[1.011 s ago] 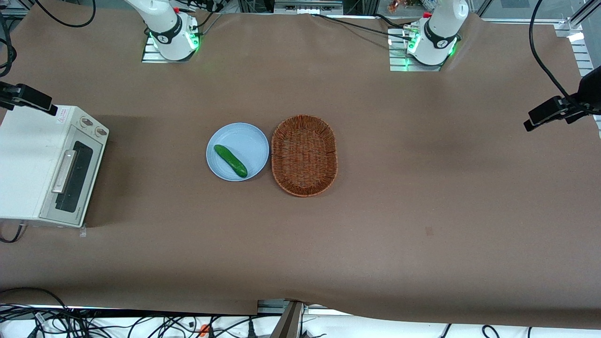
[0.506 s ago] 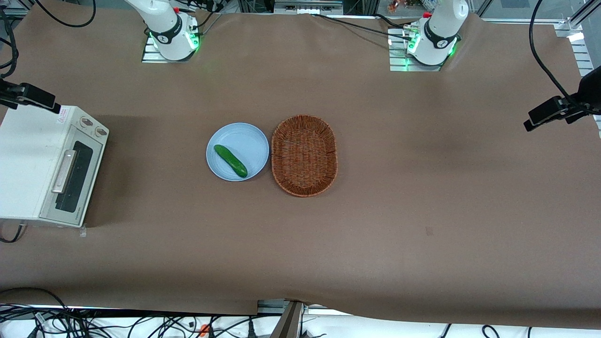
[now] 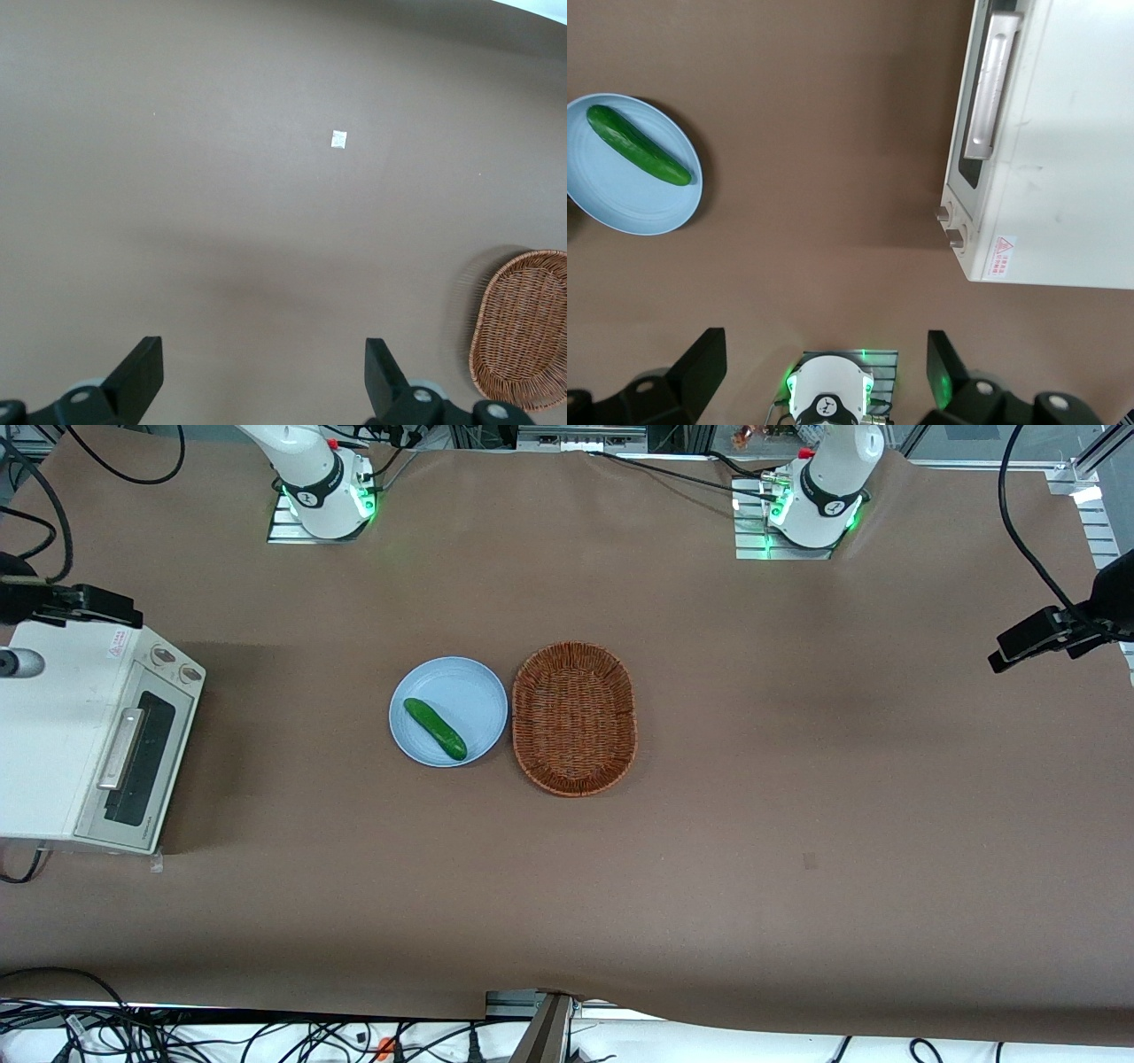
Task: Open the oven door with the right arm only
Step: 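Move the right gripper down toward the toaster oven's silver door handle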
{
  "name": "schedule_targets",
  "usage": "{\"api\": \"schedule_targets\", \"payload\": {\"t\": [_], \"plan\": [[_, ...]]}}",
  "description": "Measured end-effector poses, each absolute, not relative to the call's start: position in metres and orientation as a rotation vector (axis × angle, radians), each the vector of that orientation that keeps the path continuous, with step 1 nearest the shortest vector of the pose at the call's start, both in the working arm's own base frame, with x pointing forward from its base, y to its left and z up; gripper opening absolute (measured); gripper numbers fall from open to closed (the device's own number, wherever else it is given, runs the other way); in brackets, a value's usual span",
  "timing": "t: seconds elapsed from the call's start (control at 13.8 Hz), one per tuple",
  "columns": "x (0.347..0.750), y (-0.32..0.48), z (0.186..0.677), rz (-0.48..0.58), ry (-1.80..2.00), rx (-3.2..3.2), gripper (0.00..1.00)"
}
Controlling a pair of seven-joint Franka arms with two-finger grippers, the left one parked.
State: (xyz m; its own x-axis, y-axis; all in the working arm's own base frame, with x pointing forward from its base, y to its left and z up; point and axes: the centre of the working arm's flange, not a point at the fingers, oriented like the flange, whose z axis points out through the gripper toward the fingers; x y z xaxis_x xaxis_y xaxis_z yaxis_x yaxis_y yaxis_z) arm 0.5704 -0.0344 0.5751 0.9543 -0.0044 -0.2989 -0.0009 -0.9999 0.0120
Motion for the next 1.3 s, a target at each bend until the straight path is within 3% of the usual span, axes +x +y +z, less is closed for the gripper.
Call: {"api": "schedule_targets", "payload": {"t": [0.51,0.79,1.01,1.16,1.3], "plan": [[0.595,-0.031,0.469,-0.833,0.019,3.015,1.0],[0.602,-0.03,0.43,-0.929,0.018,2.967,1.0],[0.608,-0.033,0.412,-0.936,0.022,2.917,1.0],[0.613,-0.034,0.404,-0.908,0.043,2.873,0.94],[0.618,-0.03,0.397,-0.884,0.127,2.819,0.7]]}}
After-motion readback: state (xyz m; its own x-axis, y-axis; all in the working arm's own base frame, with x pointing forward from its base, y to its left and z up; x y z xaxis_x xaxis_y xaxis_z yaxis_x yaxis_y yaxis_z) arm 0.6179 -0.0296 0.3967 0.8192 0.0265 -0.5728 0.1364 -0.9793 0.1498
